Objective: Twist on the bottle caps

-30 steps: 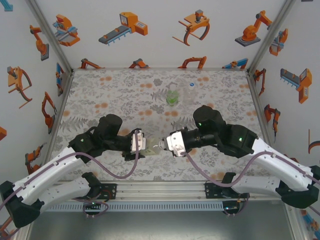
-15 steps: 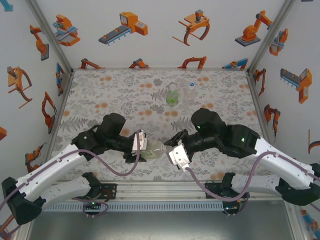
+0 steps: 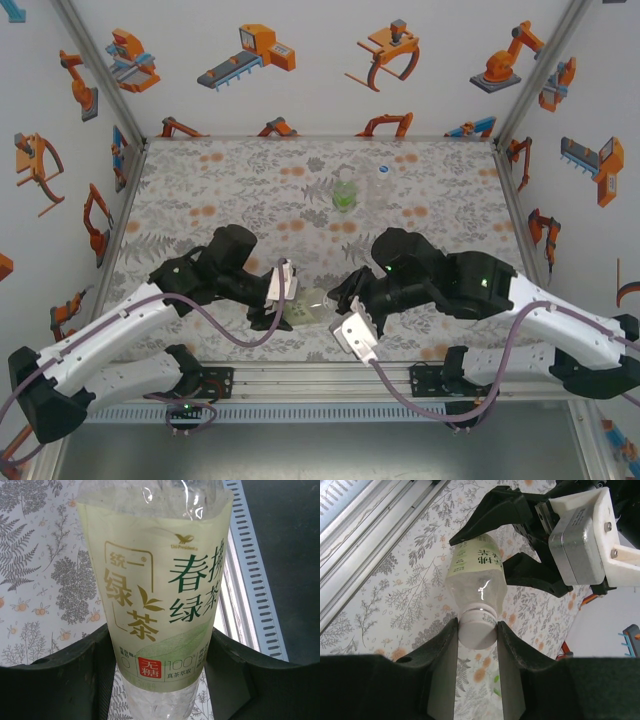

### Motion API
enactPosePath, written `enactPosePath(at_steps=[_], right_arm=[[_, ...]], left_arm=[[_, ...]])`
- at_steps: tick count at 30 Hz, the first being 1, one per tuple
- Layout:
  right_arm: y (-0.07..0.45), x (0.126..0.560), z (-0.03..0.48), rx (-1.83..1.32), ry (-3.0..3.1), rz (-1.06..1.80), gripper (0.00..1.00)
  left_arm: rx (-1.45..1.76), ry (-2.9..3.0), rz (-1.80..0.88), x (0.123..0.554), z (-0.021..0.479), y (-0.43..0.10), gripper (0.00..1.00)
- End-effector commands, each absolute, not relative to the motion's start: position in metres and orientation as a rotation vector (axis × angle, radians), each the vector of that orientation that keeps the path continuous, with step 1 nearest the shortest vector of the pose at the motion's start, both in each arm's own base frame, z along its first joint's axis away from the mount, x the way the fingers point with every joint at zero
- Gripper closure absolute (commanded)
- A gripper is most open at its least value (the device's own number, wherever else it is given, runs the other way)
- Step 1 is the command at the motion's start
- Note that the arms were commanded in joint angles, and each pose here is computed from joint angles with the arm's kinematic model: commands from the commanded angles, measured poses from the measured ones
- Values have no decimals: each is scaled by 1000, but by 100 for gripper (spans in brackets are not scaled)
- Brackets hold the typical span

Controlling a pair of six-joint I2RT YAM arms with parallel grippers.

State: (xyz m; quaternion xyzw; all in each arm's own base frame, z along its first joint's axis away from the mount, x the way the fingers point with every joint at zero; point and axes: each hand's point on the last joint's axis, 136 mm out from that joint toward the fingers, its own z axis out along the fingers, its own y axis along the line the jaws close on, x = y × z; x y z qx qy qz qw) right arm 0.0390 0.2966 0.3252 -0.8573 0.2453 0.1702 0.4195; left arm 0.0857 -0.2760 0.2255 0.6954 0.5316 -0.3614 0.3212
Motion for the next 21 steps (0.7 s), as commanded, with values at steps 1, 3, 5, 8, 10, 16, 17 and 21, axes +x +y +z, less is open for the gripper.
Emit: enactPosePath(at_steps=[1, 3, 5, 8, 10, 16, 17, 21], right_arm=[[295, 32, 320, -2197, 553, 416, 100], [295, 31, 319, -2202, 548, 409, 100], [296, 31, 317, -2206, 553, 415, 100], [303, 33, 320, -2159, 659, 473, 100], [313, 40, 327, -2064, 808, 523, 100], [328, 59, 329, -1848, 1204, 648, 100], [330, 62, 326, -1818, 1275, 661, 100], [331, 68, 314, -1745, 1487, 710, 100]], left_arm=[[1803, 1267, -1011, 82, 258, -287, 100], [1805, 1258, -1024, 80, 260, -287, 100], [1803, 1254, -1022, 80, 261, -287, 100], [1798, 1263, -1003, 83, 260, -287, 100], [1787, 1276, -970, 87, 258, -287, 100], [1747, 1320, -859, 103, 249, -285, 100], [1740, 1317, -847, 105, 249, -285, 100], [1722, 1322, -812, 110, 249, -285, 100]])
